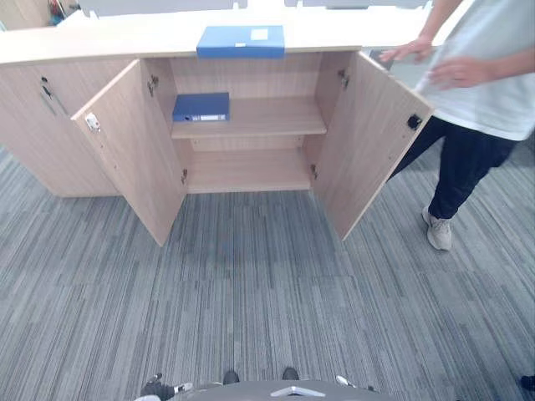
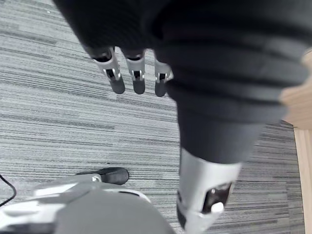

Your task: Walk over to the cabinet, pick up the folder, carry it to the office cabinet, place the folder inside the office cabinet, then close the office cabinet door

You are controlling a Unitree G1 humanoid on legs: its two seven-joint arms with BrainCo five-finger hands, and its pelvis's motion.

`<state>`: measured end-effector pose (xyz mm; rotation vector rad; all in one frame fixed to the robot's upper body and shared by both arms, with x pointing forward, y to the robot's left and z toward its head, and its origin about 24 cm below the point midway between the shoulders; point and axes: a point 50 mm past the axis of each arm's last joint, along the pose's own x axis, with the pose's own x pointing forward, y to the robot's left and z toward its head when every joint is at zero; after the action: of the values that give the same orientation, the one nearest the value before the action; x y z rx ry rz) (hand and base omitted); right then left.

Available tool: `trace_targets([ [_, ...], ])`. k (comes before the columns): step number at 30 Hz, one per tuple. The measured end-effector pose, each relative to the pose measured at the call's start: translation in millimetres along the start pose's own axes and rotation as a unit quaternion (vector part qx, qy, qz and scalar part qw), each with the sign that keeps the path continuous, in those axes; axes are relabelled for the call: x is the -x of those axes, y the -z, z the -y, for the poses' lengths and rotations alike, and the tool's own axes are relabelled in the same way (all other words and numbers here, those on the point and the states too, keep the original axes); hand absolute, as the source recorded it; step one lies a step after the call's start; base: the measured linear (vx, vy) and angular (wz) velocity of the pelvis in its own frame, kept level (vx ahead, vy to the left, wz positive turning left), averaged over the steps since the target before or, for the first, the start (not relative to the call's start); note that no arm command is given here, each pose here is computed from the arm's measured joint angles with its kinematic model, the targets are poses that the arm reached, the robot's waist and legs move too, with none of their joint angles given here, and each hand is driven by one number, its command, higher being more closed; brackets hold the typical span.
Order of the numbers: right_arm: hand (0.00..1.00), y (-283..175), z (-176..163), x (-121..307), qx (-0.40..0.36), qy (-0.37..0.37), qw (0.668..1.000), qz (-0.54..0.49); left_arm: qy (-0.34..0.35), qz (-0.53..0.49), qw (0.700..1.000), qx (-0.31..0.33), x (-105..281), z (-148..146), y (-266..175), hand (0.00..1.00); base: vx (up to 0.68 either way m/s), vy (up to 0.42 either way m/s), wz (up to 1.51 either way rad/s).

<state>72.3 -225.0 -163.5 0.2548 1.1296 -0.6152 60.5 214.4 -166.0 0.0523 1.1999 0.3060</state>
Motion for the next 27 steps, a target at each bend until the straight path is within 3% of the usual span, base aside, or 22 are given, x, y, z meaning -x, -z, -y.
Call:
trace_targets([
  [6, 0.0, -10, -25, 0, -0.016, -0.027, 0.999, 0.009, 0.002, 0.009, 1.0, 0.0, -1, 1, -6, 0.0, 0.02, -0.005, -0.01],
  [27, 0.0, -16, -29, -1, 0.01, -0.032, 0.999, 0.018, 0.01, 0.016, 1.0, -0.008, -2, 5, -11, 0.0, -0.04, -0.021, -0.03],
])
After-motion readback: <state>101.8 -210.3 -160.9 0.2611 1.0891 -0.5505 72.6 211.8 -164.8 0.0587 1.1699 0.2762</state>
